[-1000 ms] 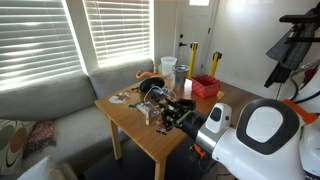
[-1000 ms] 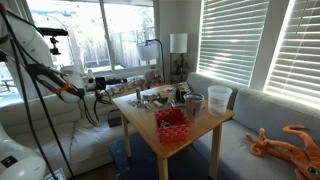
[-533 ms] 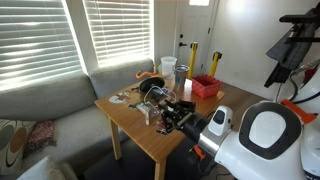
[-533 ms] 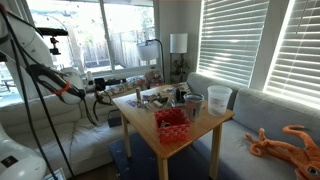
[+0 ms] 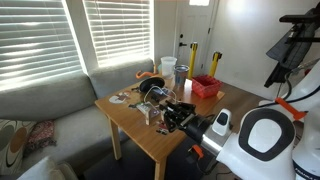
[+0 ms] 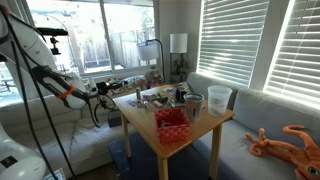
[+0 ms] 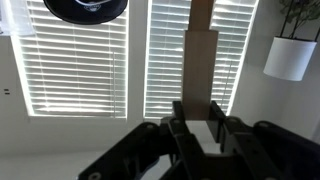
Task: Put one block upright
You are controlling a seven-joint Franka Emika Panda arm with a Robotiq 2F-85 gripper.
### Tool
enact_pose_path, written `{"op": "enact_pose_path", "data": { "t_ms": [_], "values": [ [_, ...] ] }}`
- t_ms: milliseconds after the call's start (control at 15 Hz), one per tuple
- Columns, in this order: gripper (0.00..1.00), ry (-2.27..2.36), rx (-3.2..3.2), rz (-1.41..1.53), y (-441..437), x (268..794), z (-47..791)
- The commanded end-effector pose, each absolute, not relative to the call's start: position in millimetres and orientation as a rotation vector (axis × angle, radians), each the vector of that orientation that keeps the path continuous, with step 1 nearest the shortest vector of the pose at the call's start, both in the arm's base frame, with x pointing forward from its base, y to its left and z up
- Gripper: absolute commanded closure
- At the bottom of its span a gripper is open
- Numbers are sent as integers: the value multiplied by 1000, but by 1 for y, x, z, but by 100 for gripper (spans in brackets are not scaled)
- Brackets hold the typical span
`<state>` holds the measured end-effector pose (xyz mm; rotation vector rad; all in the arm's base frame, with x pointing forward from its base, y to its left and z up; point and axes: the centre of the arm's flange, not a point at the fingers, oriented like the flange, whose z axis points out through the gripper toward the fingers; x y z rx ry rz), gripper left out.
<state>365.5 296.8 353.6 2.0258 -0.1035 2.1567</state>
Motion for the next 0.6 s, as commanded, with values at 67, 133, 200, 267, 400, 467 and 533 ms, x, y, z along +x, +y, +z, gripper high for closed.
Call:
{"op": "enact_pose_path", "data": {
  "t_ms": [67,133,200,267,400,467,533],
  "values": [
    [93,-150,2016,2210,278,376,344],
    [93,-161,2016,2207,276,379,343],
    [93,-168,2022,2205,274,382,341],
    [93,-168,2019,2207,273,385,339],
    [93,-151,2024,2210,271,387,335],
    [93,-139,2028,2212,271,388,332],
    [93,-131,2031,2213,270,388,329]
  ]
}}
